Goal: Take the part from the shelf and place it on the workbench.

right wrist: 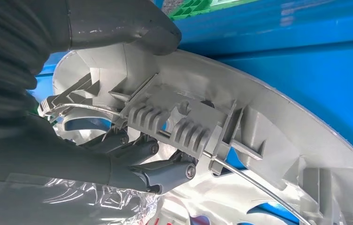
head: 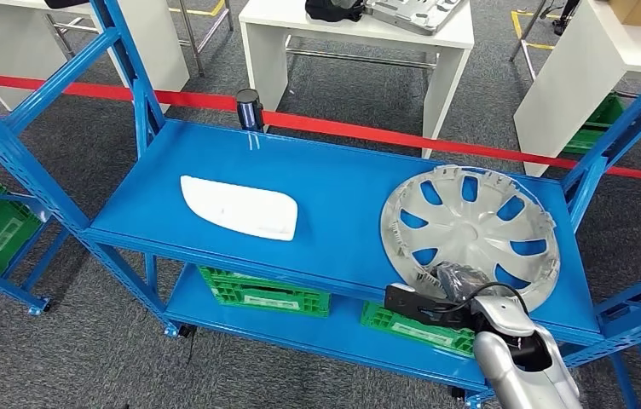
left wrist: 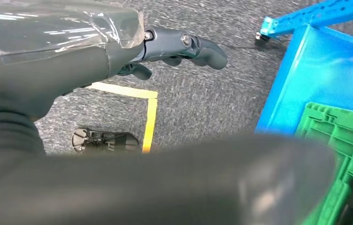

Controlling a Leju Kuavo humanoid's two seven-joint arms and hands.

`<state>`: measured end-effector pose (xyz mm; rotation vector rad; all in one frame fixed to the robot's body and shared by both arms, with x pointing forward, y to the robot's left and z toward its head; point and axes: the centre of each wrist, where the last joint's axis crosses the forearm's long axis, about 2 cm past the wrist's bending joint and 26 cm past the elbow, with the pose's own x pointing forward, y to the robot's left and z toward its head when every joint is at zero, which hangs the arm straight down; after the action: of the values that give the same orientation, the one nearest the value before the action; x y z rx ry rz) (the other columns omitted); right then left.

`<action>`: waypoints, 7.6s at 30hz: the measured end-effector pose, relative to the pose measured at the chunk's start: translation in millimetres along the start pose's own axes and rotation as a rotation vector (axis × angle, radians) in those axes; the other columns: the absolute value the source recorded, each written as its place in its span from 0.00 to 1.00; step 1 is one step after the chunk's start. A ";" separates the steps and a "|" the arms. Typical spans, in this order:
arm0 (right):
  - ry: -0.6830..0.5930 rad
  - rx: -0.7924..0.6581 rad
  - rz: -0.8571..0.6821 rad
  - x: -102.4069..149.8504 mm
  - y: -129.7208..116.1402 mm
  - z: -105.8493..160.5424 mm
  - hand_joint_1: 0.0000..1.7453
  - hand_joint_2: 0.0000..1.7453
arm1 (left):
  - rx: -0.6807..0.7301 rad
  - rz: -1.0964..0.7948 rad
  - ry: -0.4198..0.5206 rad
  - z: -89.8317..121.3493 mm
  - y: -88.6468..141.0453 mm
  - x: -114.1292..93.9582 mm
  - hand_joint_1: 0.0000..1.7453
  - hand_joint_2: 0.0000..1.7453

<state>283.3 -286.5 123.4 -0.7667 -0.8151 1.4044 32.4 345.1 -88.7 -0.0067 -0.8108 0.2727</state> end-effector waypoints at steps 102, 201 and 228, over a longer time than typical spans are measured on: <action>-1.784 -0.109 -0.810 10.9 -74.7 133.8 0.99 1.00 | 0.047 -0.036 0.022 34.9 -5.1 5.7 0.00 1.00; -1.809 -0.086 -0.511 33.6 -131.4 115.8 0.99 1.00 | 0.072 -0.015 -0.029 25.0 -7.7 16.6 0.00 1.00; -1.742 -0.094 -0.513 27.2 -118.7 118.3 0.99 1.00 | 0.080 -0.011 0.026 30.8 -8.4 11.6 0.00 1.00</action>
<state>244.9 -264.8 287.3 0.8520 -2.1609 1.3021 19.9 336.8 -58.2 0.0689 -0.7737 0.2938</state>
